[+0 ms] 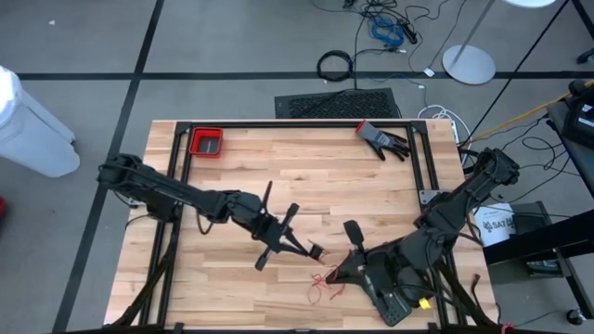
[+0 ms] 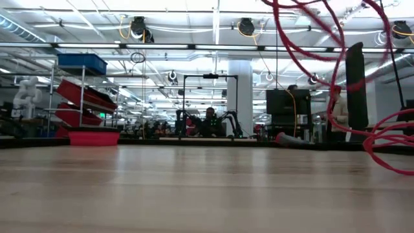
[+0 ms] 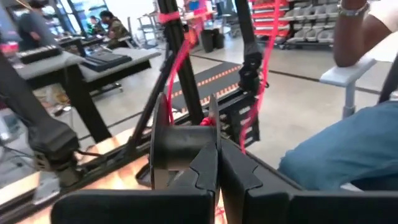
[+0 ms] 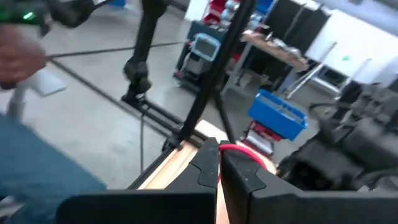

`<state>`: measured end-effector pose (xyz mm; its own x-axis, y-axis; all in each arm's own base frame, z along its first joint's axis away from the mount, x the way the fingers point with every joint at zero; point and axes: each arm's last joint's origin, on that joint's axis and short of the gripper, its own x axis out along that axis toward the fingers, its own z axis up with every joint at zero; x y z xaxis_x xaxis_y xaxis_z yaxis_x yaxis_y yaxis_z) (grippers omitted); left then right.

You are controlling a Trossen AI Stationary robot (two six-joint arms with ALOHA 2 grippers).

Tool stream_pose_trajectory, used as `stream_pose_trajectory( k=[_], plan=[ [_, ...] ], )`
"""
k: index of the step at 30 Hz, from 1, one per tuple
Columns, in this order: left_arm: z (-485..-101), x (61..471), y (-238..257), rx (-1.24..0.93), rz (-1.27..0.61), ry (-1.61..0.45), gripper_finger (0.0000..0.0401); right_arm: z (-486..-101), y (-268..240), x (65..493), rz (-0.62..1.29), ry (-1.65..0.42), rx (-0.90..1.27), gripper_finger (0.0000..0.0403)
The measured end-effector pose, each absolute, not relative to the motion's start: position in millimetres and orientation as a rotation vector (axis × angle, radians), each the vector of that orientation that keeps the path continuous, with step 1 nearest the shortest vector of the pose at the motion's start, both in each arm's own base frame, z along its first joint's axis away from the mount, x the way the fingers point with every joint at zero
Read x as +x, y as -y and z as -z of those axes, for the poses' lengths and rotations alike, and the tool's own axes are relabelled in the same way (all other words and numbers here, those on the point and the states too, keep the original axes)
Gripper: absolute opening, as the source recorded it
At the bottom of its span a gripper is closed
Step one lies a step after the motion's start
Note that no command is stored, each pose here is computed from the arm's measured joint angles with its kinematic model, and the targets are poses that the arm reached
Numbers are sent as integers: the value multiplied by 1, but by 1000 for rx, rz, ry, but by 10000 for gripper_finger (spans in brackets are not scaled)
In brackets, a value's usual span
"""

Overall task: Coil cords
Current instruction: Coil the red wire onto the spool

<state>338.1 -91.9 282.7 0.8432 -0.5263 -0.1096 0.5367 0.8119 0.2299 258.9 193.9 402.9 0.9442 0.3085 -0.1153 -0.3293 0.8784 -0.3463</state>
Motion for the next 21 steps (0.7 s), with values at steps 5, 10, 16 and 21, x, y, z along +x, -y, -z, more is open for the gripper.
stream_pose_trajectory(
  k=[5,10,16,21],
  plan=[
    [-281,350,96,251,611,-36,8,-406,-191,264,-268,-18,-350,0],
    [-282,356,103,248,658,-30,8,-400,-193,273,-260,-27,-362,0],
    [-286,355,110,247,698,-22,8,-405,-191,279,-235,39,-333,0],
    [-286,355,112,248,700,-22,8,-405,-190,279,-232,40,-327,0]
  ],
)
